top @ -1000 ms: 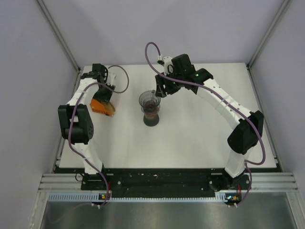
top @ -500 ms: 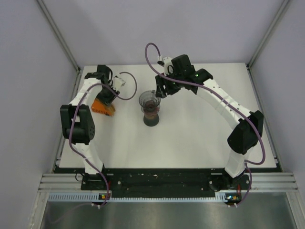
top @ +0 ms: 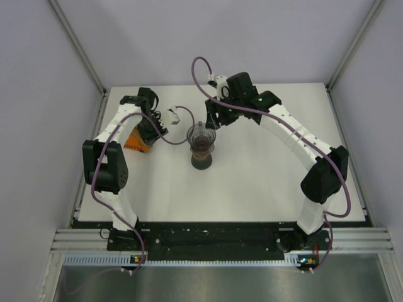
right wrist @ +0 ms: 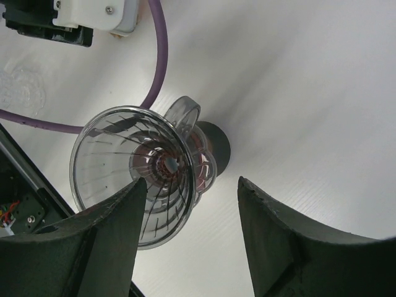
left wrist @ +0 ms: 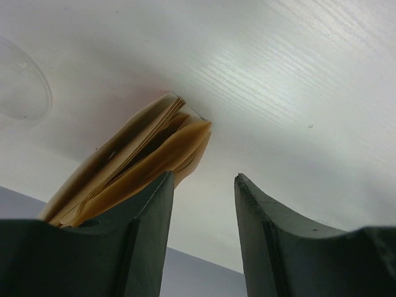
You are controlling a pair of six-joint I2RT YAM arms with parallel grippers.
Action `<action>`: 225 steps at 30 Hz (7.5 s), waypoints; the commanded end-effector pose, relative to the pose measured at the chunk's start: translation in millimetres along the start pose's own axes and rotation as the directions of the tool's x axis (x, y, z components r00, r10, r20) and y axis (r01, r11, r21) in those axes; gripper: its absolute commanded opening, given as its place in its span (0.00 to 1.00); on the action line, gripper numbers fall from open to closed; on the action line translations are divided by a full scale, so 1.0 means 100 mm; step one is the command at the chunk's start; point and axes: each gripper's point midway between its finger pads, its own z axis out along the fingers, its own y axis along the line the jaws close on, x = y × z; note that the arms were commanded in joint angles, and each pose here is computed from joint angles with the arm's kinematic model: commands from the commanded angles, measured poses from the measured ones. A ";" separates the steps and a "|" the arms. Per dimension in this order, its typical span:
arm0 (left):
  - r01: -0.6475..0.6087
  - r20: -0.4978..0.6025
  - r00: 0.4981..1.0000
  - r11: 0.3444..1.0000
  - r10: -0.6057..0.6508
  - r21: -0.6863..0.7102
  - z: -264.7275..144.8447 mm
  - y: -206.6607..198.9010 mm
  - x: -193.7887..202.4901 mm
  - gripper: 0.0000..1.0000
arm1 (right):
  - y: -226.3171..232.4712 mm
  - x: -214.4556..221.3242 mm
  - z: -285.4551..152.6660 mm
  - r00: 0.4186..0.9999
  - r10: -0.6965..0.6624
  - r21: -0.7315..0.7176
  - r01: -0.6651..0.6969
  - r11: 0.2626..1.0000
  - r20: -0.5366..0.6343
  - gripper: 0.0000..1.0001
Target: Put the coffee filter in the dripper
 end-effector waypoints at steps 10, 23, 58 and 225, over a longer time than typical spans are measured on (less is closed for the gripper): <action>-0.153 -0.070 0.986 0.988 0.151 -0.027 0.01 0.14 0.15 0.45 | 0.24 -0.40 -0.28 0.990 -0.057 -0.048 0.064 0.997 0.130 0.61; -0.360 0.122 0.926 0.933 0.357 0.007 -0.02 0.18 0.15 0.47 | 0.28 -0.44 -0.37 0.986 -0.074 -0.055 0.083 0.995 0.148 0.61; 0.933 0.764 0.358 0.241 -0.536 -0.268 -1.63 1.44 0.43 0.77 | 0.25 -0.48 -0.46 0.983 -0.070 -0.022 0.075 0.997 0.171 0.61; 0.931 0.529 0.356 0.342 -0.771 -0.129 -0.28 0.35 0.70 0.11 | 0.76 -0.31 -0.35 0.841 -0.537 0.128 0.527 0.840 0.062 0.00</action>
